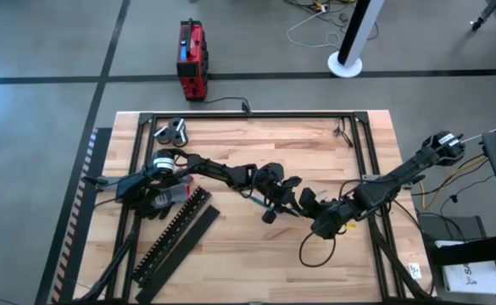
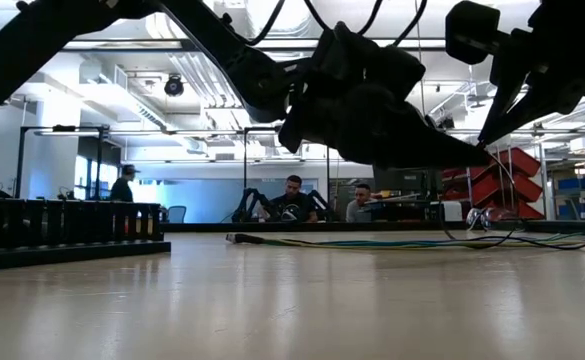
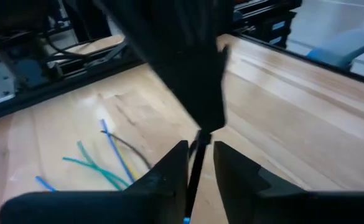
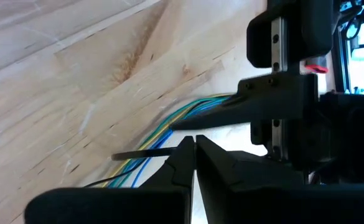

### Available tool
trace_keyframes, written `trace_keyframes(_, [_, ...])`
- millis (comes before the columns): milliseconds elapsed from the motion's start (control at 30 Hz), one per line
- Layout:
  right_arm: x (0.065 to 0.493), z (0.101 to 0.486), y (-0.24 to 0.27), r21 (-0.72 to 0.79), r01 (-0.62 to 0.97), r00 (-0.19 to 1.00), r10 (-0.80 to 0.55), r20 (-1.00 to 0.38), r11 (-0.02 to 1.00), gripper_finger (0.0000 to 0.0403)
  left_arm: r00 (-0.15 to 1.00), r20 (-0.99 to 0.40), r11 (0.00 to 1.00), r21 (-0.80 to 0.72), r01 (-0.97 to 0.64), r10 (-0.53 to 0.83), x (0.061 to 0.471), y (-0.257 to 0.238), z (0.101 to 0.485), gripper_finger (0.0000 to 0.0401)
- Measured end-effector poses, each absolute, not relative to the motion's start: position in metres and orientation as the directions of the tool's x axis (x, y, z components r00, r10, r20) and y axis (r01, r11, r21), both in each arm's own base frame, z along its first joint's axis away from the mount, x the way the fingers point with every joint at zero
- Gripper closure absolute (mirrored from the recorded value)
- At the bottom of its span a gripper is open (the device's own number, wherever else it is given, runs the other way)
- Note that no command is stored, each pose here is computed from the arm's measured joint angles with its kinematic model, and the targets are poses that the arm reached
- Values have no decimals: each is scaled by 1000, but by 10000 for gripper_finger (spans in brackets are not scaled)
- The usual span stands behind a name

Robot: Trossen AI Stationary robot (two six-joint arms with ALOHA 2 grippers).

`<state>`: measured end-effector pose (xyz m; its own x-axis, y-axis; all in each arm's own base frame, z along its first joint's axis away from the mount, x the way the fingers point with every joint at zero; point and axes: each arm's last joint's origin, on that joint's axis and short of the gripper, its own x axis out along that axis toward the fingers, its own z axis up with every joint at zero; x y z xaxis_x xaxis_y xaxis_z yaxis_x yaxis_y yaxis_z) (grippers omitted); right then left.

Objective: Ziptie cables
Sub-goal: Wrap the cable wires with the black zip tie

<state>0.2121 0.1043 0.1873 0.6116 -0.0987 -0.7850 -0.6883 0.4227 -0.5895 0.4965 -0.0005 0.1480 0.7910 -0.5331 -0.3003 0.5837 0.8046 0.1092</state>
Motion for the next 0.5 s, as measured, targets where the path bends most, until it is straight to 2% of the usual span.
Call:
trace_keyframes(167, [212, 187, 104, -589, -690, 610, -100, -786, 422, 403, 790, -300, 804, 106, 585, -535, 496, -2, 148, 302])
trace_keyframes(300, [212, 187, 104, -589, -690, 610, -101, -786, 422, 403, 797, -285, 805, 121, 581, -532, 497, -2, 150, 293])
trace_keyframes(500, [212, 187, 104, -587, -687, 610, -101, -786, 429, 403, 804, -269, 804, 138, 578, -531, 498, -2, 152, 329])
